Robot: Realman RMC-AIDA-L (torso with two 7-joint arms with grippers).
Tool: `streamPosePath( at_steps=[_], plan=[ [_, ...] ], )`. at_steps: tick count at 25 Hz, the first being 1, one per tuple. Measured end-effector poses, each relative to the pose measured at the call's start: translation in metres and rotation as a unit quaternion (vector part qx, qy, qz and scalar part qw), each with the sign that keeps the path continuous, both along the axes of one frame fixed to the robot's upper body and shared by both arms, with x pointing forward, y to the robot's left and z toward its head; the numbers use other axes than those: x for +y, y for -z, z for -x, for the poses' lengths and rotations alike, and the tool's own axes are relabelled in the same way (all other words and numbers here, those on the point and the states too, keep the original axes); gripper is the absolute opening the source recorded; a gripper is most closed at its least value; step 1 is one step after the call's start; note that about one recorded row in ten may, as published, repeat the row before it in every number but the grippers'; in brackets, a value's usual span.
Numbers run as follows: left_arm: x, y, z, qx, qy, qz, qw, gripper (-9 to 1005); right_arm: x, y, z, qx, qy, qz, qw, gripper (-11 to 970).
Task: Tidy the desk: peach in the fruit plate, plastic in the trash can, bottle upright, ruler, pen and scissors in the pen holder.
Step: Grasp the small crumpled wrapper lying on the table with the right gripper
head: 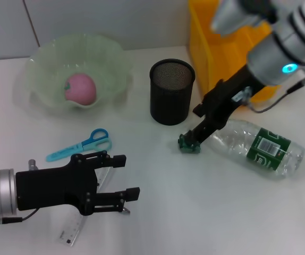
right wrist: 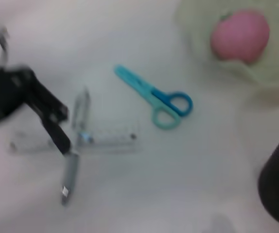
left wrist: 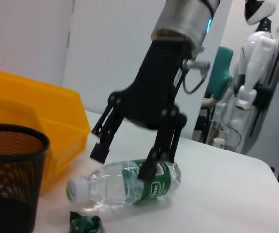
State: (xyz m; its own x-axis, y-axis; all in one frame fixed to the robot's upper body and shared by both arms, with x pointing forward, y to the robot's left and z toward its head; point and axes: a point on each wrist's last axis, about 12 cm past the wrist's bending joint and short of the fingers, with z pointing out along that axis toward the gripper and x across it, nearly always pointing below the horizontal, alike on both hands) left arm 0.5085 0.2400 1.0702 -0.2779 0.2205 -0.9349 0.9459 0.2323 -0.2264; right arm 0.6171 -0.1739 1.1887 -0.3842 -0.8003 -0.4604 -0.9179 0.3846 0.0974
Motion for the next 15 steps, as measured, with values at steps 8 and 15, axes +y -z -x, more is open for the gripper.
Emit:
streamPosePath(
  at_steps=[8,15],
  plan=[
    [-0.001,0.0,0.0,0.0,-0.002,0.001,1.0,810,0.026,0.022,-0.004,-0.019,-0.037,0.06,0.997,787],
    [-0.001,0.0,0.0,0.0,-0.002,0.002,1.0,810,0.034,0.041,-0.005,-0.037,-0.046,0.088,0.994,787]
  ],
)
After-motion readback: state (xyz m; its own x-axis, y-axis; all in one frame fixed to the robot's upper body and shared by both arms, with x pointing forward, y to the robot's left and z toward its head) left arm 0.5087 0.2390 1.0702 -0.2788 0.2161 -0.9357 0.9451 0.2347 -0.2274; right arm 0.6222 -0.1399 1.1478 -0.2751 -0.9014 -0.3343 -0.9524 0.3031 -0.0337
